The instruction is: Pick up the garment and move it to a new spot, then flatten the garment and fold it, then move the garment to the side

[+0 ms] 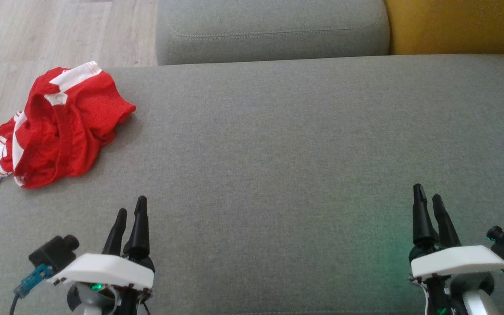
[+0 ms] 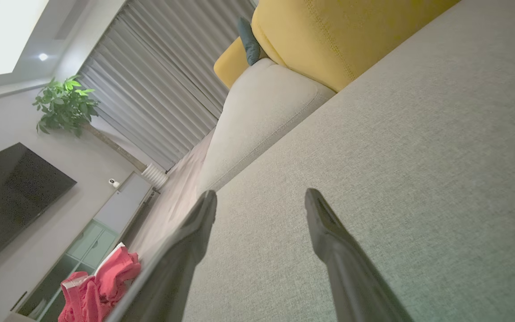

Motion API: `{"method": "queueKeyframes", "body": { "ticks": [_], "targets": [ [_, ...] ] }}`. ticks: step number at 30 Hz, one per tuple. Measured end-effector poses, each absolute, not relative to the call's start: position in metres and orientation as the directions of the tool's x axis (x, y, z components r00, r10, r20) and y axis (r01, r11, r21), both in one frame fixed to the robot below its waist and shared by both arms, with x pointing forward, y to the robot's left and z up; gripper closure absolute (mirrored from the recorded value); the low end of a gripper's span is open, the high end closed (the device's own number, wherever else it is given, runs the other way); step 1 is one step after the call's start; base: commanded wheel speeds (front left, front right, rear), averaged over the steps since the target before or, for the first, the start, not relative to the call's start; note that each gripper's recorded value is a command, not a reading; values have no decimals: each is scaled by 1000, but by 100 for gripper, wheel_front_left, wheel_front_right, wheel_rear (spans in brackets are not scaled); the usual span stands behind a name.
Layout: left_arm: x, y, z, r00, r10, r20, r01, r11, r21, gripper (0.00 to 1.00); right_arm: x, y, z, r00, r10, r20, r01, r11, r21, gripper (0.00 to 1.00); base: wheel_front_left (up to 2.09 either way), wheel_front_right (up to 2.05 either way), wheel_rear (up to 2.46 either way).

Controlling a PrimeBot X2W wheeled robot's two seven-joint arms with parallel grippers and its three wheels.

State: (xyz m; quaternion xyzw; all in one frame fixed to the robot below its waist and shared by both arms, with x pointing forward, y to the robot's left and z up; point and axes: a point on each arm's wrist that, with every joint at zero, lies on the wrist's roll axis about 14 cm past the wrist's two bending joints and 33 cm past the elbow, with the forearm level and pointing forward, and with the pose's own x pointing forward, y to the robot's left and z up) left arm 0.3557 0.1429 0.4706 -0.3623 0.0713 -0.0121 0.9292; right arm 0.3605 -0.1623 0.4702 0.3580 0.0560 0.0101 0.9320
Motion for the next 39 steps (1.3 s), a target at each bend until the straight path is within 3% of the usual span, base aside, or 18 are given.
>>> {"method": "queueKeyframes", "body": {
  "ticks": [14, 39],
  "targets": [
    [357, 135, 483, 994, -88, -70, 38, 847, -529, 0, 361, -151, 476, 993, 95, -64, -48, 851, 523, 0, 0, 0, 0],
    [353, 126, 495, 994, -108, 7, 105, 954, -281, 0, 360, -139, 492, 988, 152, 15, -152, 960, 234, 0, 0, 0, 0]
  ]
}}
